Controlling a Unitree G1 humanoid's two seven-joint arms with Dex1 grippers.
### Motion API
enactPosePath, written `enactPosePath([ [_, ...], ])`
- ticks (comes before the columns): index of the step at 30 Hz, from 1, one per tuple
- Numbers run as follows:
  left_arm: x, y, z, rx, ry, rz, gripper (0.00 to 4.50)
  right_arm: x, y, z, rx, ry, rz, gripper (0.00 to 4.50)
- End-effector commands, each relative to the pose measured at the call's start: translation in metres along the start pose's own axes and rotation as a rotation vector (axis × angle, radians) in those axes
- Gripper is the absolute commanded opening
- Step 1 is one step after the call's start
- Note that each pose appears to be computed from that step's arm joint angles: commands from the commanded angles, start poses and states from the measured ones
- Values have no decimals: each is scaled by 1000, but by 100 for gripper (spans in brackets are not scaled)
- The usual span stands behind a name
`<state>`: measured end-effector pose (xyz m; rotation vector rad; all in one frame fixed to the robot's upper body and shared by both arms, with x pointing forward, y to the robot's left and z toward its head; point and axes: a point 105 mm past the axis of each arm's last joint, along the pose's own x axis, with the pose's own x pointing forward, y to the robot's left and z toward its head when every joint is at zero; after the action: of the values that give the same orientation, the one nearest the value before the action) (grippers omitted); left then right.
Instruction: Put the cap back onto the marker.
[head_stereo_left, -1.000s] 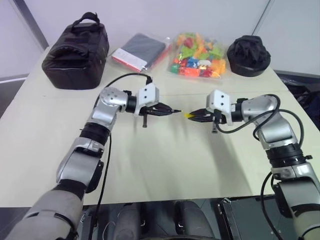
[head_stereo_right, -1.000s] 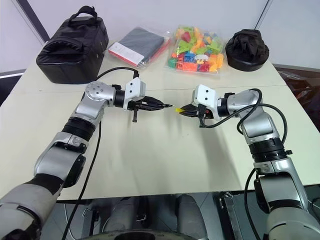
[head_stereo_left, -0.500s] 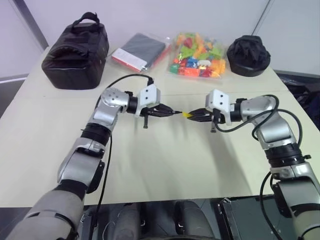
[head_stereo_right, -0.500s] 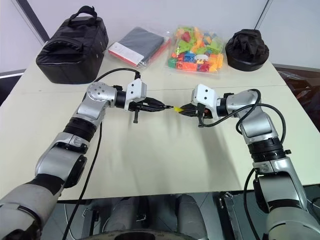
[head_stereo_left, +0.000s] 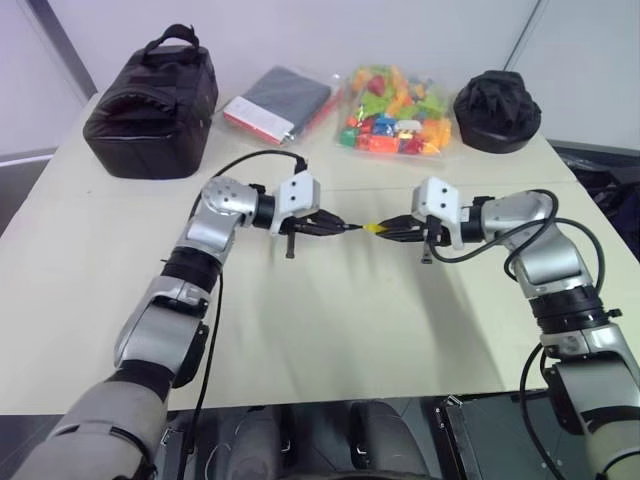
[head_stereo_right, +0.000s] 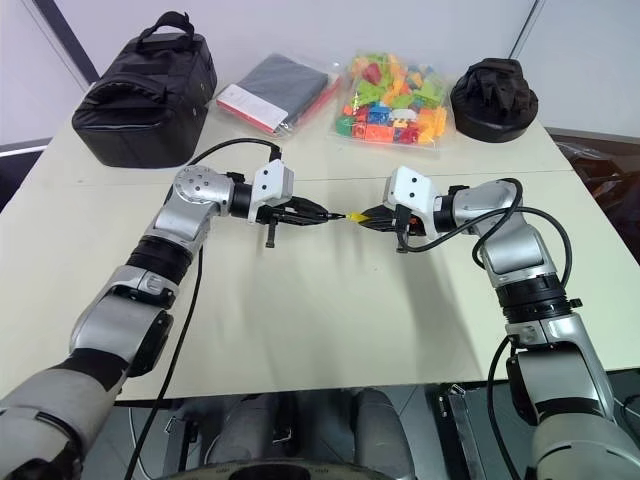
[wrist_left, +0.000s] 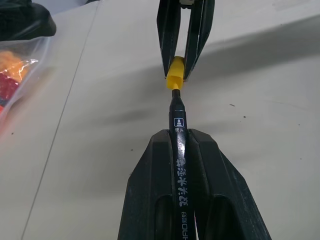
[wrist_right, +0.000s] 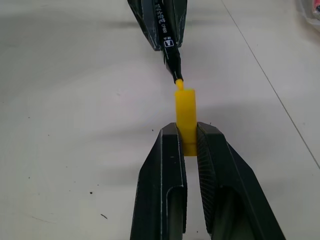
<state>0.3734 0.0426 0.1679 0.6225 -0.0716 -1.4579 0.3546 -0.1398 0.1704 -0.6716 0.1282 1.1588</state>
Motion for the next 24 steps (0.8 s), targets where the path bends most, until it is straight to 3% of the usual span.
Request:
enactPosePath([
  [1, 3, 1, 8, 45, -13, -5, 0, -1, -1, 20, -51, -49, -4, 5],
  [24, 19, -7, 22, 222, 27, -77, 0, 17, 8, 13, -35, -28, 61, 5],
])
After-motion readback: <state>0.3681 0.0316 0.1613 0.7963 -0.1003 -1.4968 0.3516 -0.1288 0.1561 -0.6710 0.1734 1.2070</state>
